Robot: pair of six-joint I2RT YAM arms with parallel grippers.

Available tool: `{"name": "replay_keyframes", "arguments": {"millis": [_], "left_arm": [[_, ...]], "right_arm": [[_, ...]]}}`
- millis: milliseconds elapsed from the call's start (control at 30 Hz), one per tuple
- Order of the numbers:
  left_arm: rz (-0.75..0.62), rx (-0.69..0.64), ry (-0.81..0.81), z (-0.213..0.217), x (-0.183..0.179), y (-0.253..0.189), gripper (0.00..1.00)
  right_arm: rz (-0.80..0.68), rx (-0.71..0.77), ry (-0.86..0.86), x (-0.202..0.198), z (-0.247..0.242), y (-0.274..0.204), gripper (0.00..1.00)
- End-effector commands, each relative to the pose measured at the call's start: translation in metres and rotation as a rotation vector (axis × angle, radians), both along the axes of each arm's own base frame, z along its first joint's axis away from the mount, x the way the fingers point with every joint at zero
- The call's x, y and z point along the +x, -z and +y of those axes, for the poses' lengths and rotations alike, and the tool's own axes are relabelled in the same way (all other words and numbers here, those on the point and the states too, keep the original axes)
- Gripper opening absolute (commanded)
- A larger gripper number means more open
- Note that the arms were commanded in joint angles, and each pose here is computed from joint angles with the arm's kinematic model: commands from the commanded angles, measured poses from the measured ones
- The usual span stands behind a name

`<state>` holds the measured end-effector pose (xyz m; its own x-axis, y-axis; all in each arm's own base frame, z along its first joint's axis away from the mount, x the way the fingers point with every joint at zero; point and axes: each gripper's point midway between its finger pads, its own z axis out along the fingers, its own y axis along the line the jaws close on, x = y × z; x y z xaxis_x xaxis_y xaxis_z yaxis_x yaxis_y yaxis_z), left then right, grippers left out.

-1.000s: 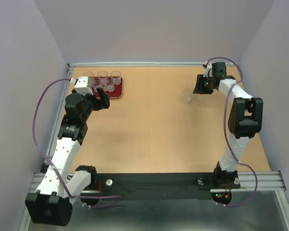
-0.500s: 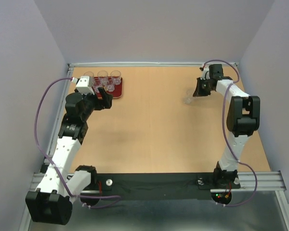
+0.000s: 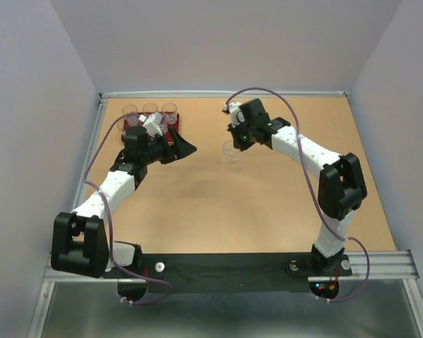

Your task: Place the glasses into the tray

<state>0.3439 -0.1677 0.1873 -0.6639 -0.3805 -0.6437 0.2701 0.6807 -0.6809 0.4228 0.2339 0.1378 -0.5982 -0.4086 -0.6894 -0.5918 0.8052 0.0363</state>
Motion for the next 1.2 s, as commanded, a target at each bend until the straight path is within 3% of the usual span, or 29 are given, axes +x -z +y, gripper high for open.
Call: {"name": "replay_keyframes", "arguments": {"millis": [0,333,1033,1167], "left_arm": [[-0.057,-0.101,0.087,-0.043,-0.009,-0.032,0.94],[0.023,-0.056,0.028,-0.069,-0.012,-0.002,0.76],[0.007,0.101,-0.119,-0.075,0.009,0.012,0.58],[0.001,0.140,-0.153,-0.077,0.011,0.017,0.34]], "right_arm": [[-0.157,-0.073,-0.076,-0.003,0.035,-0.039,0.00],[-0.216,-0.116,-0.159,-0.027,0.093,-0.048,0.01],[-0.216,-0.109,-0.183,-0.041,0.106,-0.049,0.01],[-0.217,-0.108,-0.181,-0.042,0.108,-0.050,0.01]]}}
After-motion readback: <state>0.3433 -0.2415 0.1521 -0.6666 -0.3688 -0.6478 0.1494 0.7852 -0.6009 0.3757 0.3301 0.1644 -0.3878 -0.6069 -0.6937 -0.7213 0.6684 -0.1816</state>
